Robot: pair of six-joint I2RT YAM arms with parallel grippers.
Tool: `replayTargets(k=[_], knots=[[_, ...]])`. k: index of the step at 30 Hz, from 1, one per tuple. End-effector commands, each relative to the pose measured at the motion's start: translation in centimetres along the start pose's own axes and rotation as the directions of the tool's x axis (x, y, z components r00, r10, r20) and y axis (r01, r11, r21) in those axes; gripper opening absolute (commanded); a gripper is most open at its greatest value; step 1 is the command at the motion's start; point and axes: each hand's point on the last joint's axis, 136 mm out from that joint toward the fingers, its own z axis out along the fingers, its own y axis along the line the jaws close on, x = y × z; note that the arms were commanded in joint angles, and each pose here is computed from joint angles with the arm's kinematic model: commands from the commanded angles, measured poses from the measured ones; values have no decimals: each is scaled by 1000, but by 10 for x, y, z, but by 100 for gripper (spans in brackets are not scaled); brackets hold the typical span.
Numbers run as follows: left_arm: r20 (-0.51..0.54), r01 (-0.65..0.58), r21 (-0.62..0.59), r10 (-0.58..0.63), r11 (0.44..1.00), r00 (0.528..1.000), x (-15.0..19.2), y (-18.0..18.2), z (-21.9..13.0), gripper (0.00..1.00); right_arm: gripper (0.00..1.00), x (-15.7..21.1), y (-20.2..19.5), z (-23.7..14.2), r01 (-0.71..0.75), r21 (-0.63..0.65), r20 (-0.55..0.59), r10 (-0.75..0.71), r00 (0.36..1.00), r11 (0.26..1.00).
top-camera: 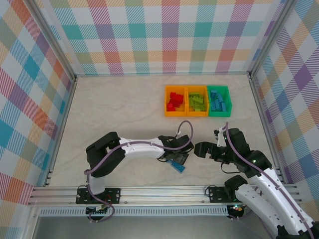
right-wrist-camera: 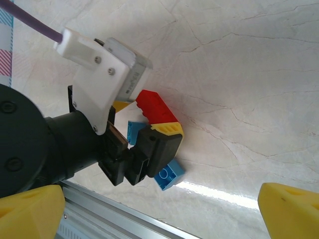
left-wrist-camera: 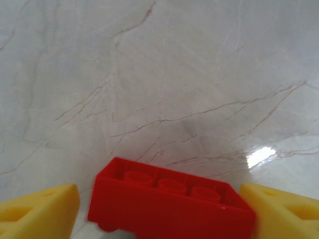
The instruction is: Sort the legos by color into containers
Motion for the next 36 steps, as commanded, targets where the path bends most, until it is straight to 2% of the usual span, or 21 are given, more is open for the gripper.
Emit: replayTargets(k=[1, 4, 9, 11, 14, 19, 25, 30, 33, 36], knots=[[10, -45, 26, 45, 999, 999, -4, -13, 0, 75, 100, 2, 2, 3, -12, -13, -15, 12, 1000, 1000], [2, -39, 45, 39, 998, 999, -2, -17, 3, 70, 100, 2, 2, 2, -14, -11, -16, 14, 1000, 1000], [33, -25, 8, 25, 1000, 999, -8, -9, -2, 58, 100, 2, 2, 2, -14, -15, -11, 14, 1000, 1000], [69, 13, -55, -9, 998, 998, -15, 5, -8, 53, 100, 0, 5, 0, -12, -26, -4, 12, 1000, 1000], [120, 94, -136, -77, 986, 990, -32, 34, -21, 52, 100, -2, 18, -4, 12, -92, 10, -12, 1000, 996], [249, 206, -66, -184, 976, 951, -81, 59, -48, 52, 100, 1, 36, -5, 34, -187, -25, -39, 999, 982], [371, 298, -55, -258, 953, 892, -160, 98, -64, 49, 100, -5, 49, -11, 32, -253, 9, -31, 999, 967], [473, 316, -114, -228, 942, 851, -226, 131, -53, 48, 100, -6, 49, -14, 22, -253, 18, -18, 1000, 967], [484, 310, -174, -193, 935, 854, -253, 148, -39, 48, 100, -4, 49, -16, 17, -254, 20, -12, 1000, 967], [494, 336, -151, -223, 930, 840, -274, 161, -31, 49, 100, -1, 46, -21, 18, -241, 26, -12, 1000, 970]])
